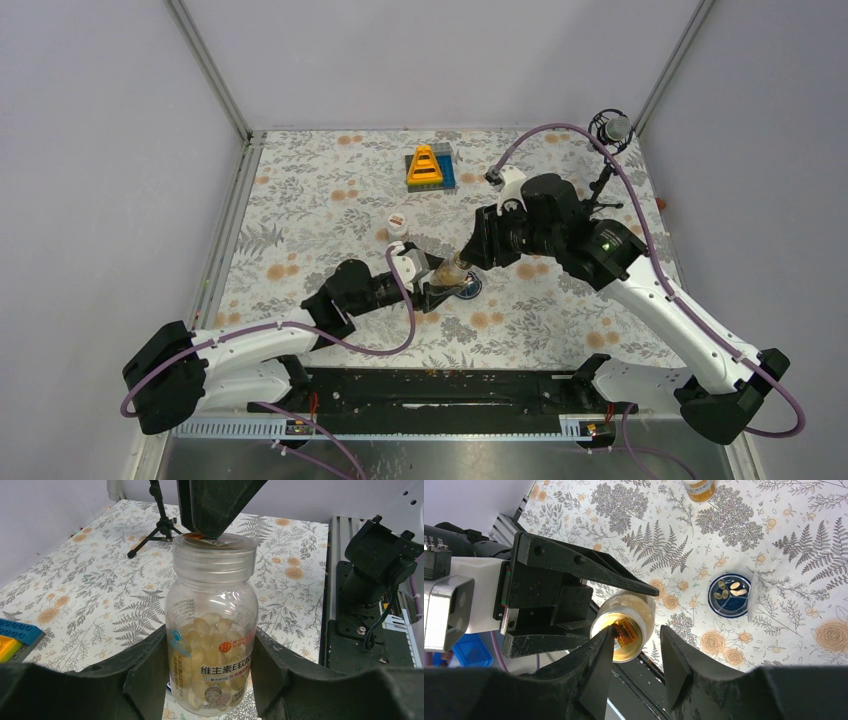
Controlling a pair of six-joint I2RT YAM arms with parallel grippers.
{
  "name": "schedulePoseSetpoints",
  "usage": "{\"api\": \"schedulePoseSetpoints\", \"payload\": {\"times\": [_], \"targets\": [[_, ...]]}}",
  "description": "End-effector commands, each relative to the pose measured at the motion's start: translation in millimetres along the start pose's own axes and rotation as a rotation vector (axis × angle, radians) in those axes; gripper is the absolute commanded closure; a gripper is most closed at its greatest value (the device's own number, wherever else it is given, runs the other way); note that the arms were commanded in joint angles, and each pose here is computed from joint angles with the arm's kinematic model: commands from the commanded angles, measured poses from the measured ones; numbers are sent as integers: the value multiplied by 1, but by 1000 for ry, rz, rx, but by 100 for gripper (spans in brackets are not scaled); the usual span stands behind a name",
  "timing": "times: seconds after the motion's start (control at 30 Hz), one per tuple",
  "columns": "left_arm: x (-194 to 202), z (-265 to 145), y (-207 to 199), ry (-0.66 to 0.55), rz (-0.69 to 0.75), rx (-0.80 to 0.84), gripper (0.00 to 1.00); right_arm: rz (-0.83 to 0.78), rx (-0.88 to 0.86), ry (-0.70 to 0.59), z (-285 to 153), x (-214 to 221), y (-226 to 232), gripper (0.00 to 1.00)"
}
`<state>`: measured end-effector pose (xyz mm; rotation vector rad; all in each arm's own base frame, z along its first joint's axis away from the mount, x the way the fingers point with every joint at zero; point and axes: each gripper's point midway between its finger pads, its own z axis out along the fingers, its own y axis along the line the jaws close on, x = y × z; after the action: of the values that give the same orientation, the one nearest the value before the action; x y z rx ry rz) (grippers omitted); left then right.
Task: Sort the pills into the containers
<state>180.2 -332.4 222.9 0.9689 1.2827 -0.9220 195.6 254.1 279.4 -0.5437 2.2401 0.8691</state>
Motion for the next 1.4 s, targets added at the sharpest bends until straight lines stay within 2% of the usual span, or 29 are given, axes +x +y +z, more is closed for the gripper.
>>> {"api": "schedulePoseSetpoints", "payload": {"times": [0.0,0.1,0.37,0.5,0.6,0.87,1.13,1.37], "targets": [[-48,1,1,-165,38,3,100,-43,-8,44,0,13,-1,54],[-45,1,1,-156,33,5,100,-37,6,-7,-8,-2,2,51],[-37,-2,-1,-143,17,8,100,-12,0,-98,-23,-34,15,33],[-38,-2,-2,-146,19,14,100,-92,-104,-79,-21,-27,29,18],[-39,-2,-3,-146,21,25,100,-132,-138,-26,-15,-16,30,13],[-42,-1,-7,-153,27,44,100,-127,-89,13,5,-15,18,13],[-46,-7,-8,-180,41,46,100,-76,97,-43,25,-33,-14,21],[-47,-13,-5,-193,40,18,100,-36,199,-71,27,-36,-32,19]]}}
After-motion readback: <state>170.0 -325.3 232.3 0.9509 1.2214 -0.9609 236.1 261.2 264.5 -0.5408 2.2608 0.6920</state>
